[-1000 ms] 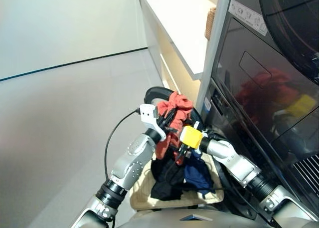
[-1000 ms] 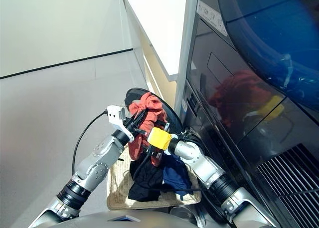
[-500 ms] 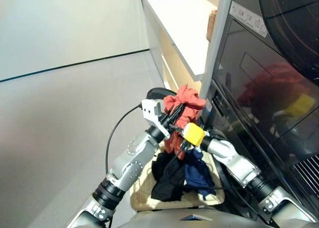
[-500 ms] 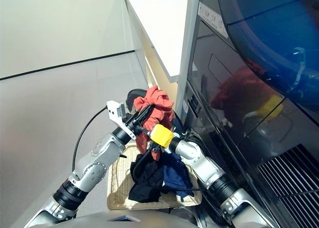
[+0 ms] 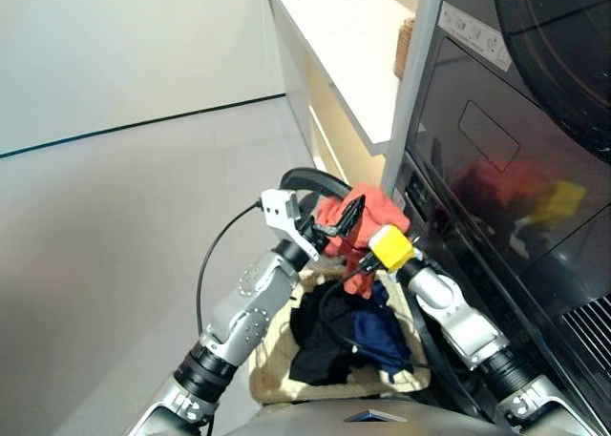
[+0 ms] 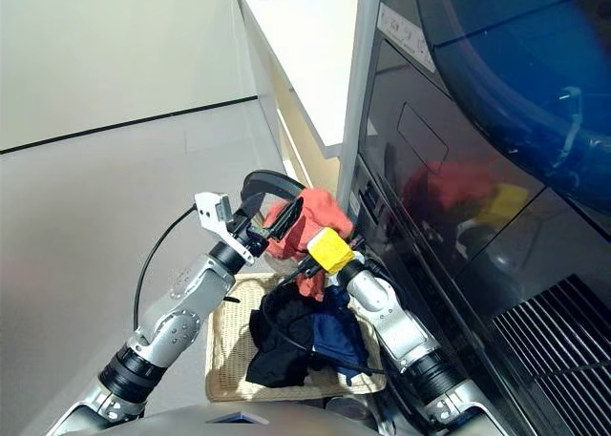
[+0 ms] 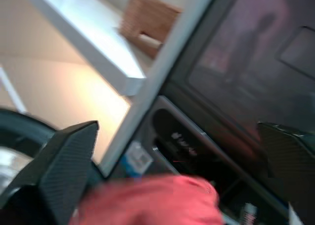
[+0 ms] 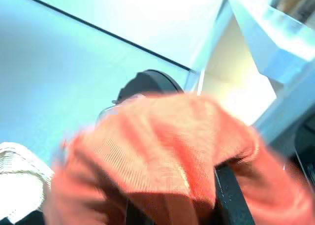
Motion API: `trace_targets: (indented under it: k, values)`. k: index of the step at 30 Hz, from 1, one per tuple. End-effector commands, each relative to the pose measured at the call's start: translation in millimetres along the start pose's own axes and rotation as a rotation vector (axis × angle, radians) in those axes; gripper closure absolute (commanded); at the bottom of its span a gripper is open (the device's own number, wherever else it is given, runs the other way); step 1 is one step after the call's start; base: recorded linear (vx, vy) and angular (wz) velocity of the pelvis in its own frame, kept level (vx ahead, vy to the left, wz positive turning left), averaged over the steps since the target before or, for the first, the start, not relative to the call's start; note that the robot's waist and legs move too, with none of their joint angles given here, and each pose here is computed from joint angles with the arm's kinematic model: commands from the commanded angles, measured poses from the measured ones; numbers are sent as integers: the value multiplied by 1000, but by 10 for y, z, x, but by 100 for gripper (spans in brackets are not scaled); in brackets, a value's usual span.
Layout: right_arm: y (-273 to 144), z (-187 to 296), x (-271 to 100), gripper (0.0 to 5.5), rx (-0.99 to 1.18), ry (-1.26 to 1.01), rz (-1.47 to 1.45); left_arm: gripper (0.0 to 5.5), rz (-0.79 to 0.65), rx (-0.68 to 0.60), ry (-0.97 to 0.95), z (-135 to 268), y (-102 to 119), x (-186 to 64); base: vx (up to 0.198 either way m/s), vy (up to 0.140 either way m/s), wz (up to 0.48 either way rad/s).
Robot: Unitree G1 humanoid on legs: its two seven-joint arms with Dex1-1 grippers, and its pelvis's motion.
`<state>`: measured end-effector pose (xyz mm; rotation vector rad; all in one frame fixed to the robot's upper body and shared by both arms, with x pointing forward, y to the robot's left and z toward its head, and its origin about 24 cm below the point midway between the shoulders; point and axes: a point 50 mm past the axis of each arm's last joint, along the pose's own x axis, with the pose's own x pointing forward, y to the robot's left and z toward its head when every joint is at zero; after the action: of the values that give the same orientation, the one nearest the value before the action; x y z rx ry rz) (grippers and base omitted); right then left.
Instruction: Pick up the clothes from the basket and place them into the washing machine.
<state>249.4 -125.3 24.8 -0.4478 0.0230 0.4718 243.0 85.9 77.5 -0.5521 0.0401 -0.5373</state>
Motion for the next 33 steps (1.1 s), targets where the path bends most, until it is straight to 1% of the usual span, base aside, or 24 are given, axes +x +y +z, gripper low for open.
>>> trace_targets:
  k: [1, 3, 5, 6, 9, 12, 15, 17, 19, 21, 25, 28, 33]
  values:
    - [-115, 333, 91, 550, 86, -177, -138, 0, 131, 22, -194, 287, 197, -116, 0, 0, 0]
    - [-126, 307, 72, 550, 118, -168, -157, 0, 205, 43, -222, 313, 309, -221, 0, 0, 0]
    - [-144, 267, 36, 550, 168, -155, -189, 0, 321, 47, -262, 329, 456, -347, 0, 0, 0]
    - [-89, 159, 19, 550, 185, -114, -200, 0, 395, 37, -300, 333, 529, -414, 0, 0, 0]
    - [-60, -57, -30, 550, 248, -26, -251, 0, 580, 54, -326, 280, 747, -610, 0, 0, 0]
    - [-89, -207, -97, 550, 322, 30, -310, 0, 741, 105, -267, 149, 971, -778, -42, 9, 41]
    - [-125, -296, -134, 550, 412, 59, -361, 0, 834, 159, -159, -13, 1132, -897, -96, 20, 53]
    - [-144, -320, -142, 550, 465, 62, -391, 0, 870, 151, -97, -137, 1188, -950, -113, 32, 103]
    - [-165, -302, -129, 550, 519, 46, -404, 0, 885, 136, -82, -186, 1200, -984, -125, 35, 38]
    - [-189, -307, -107, 550, 565, 41, -425, 0, 898, 157, -26, -277, 1250, -988, -143, 36, 12]
    - [-227, -257, -46, 550, 663, 1, -447, 0, 881, 221, 7, -297, 1265, -913, -158, 26, -3]
    - [-288, -203, 10, 550, 753, -42, -484, 0, 858, 298, 25, -275, 1268, -823, -110, 10, -16]
    - [-469, -71, 102, 550, 874, -138, -591, 0, 816, 367, 2, -188, 1230, -673, -60, -2, 1]
